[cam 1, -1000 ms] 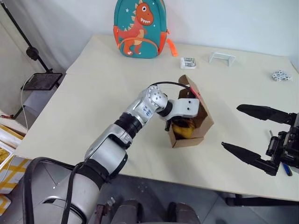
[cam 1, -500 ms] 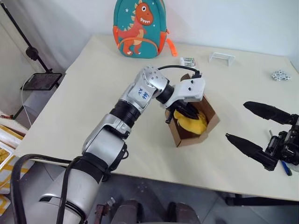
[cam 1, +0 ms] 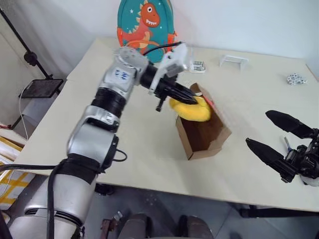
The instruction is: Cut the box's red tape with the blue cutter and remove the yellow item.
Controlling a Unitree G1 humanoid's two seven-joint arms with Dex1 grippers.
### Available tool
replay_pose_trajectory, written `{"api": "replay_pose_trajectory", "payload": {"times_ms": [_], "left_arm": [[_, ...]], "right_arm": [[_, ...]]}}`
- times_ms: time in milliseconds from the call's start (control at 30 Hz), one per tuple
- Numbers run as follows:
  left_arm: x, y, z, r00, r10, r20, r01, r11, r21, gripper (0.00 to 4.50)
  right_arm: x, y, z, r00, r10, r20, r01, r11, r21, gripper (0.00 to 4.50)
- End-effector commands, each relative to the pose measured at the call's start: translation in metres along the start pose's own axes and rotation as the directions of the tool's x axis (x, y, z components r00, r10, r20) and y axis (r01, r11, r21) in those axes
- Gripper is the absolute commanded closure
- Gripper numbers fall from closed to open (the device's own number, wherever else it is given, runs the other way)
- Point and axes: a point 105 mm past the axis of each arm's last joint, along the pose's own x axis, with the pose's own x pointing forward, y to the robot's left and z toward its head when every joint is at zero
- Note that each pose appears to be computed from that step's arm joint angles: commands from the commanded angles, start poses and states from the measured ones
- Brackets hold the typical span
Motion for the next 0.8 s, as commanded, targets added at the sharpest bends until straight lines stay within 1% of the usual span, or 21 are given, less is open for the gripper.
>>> {"api": "replay_pose_trajectory", "payload": {"times_ms": [33,100,200,300,333,367,433,467,500,567,600,667,700,800], "left_arm": [[-0.017,-0.012,0.004,0.997,-0.075,0.02,0.075,0.997,0.029,4.47],[-0.036,-0.014,-0.006,0.999,-0.023,0.039,0.024,1.0,-0.006,4.47],[-0.062,-0.02,-0.022,0.997,0.055,0.045,-0.052,0.997,-0.048,4.47],[-0.096,-0.026,-0.043,0.972,0.223,0.069,-0.216,0.971,-0.099,4.47],[-0.102,-0.027,-0.047,0.963,0.258,0.077,-0.249,0.962,-0.113,4.47],[-0.11,-0.027,-0.05,0.943,0.318,0.098,-0.307,0.945,-0.114,4.47],[-0.128,-0.033,-0.069,0.897,0.435,0.084,-0.421,0.896,-0.141,4.47],[-0.139,-0.037,-0.083,0.86,0.508,0.045,-0.501,0.858,-0.111,4.47],[-0.148,-0.043,-0.099,0.829,0.559,0.01,-0.553,0.823,-0.128,4.47],[-0.156,-0.051,-0.113,0.795,0.607,-0.023,-0.603,0.785,-0.144,4.47],[-0.159,-0.055,-0.122,0.772,0.634,-0.056,-0.635,0.763,-0.119,4.47],[-0.163,-0.07,-0.142,0.707,0.703,-0.078,-0.706,0.696,-0.129,4.47],[-0.163,-0.078,-0.15,0.688,0.722,-0.077,-0.724,0.675,-0.144,4.47],[-0.155,-0.089,-0.161,0.678,0.731,-0.077,-0.731,0.658,-0.184,4.47]], "right_arm": [[0.006,0.003,0.009,0.999,0.035,0.035,-0.033,0.998,-0.061,0.0],[0.011,0.004,0.01,0.997,0.072,0.021,-0.069,0.991,-0.117,0.0],[0.017,0.009,0.01,0.991,0.135,-0.002,-0.134,0.98,-0.147,0.0],[0.024,0.019,0.006,0.973,0.228,-0.041,-0.232,0.961,-0.15,0.0],[0.026,0.02,0.005,0.968,0.246,-0.047,-0.25,0.957,-0.144,0.0],[0.027,0.021,0.005,0.966,0.256,-0.048,-0.26,0.955,-0.144,0.0],[0.029,0.023,0.002,0.957,0.285,-0.06,-0.29,0.946,-0.144,0.0],[0.03,0.024,0.0,0.951,0.299,-0.074,-0.307,0.94,-0.15,0.0],[0.031,0.027,-0.004,0.941,0.324,-0.095,-0.335,0.93,-0.15,0.0],[0.032,0.029,-0.008,0.929,0.35,-0.117,-0.365,0.919,-0.149,0.0],[0.034,0.03,-0.008,0.926,0.36,-0.117,-0.375,0.913,-0.159,0.0],[0.039,0.035,-0.01,0.918,0.382,-0.105,-0.395,0.901,-0.177,0.0],[0.04,0.037,-0.012,0.915,0.39,-0.099,-0.402,0.9,-0.17,0.0],[0.036,0.035,-0.018,0.916,0.388,-0.104,-0.4,0.902,-0.159,0.0]]}}
